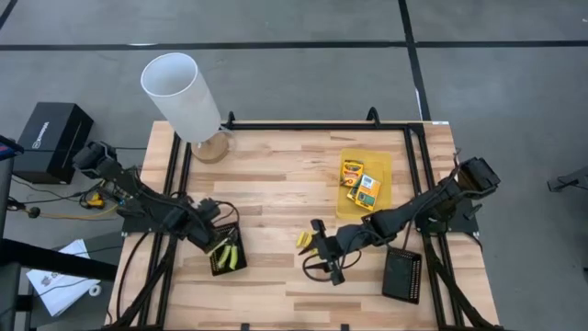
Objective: Pick & Place School Supplies
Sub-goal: Put the eraser into the right black bin
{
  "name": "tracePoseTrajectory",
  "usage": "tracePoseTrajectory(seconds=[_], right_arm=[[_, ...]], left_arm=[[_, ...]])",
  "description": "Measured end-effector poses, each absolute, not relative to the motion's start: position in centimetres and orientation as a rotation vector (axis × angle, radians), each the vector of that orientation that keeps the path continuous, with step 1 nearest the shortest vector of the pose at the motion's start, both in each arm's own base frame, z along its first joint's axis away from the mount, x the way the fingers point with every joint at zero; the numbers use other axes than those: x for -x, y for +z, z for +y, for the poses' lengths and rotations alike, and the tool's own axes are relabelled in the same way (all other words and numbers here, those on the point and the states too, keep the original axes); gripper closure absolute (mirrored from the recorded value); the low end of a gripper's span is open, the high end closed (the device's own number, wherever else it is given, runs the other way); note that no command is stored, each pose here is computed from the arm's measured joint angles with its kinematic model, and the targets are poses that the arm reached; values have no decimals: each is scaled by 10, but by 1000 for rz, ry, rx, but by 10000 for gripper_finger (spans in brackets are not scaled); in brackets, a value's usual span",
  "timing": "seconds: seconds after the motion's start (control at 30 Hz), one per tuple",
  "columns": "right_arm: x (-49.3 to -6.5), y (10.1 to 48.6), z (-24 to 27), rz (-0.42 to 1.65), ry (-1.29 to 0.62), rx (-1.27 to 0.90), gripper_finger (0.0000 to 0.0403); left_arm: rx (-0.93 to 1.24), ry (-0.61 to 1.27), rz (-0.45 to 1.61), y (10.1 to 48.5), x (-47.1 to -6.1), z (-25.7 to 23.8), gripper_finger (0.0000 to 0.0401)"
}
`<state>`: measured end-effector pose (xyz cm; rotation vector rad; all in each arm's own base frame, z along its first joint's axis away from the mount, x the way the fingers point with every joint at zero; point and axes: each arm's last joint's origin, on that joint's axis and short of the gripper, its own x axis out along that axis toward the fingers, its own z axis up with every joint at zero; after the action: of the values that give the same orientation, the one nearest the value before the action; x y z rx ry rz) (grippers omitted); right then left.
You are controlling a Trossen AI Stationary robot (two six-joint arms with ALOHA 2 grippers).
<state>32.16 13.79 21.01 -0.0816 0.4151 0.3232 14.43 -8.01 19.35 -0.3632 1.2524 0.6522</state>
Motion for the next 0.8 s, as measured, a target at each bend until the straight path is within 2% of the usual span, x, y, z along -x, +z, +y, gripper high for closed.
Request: tracePoseTrajectory(seconds=[0.17, 0.37, 0.8], right_arm=[[-329, 217, 127, 394, 287, 67, 237], [-334, 221, 121, 384, 264, 50, 250], [-332, 220, 125, 396, 271, 28, 266]], left_arm=[[348, 589, 1300, 194, -144, -81, 373], [367, 525, 1329, 196, -142, -83, 385], [422, 305, 1186, 204, -158, -94, 398]])
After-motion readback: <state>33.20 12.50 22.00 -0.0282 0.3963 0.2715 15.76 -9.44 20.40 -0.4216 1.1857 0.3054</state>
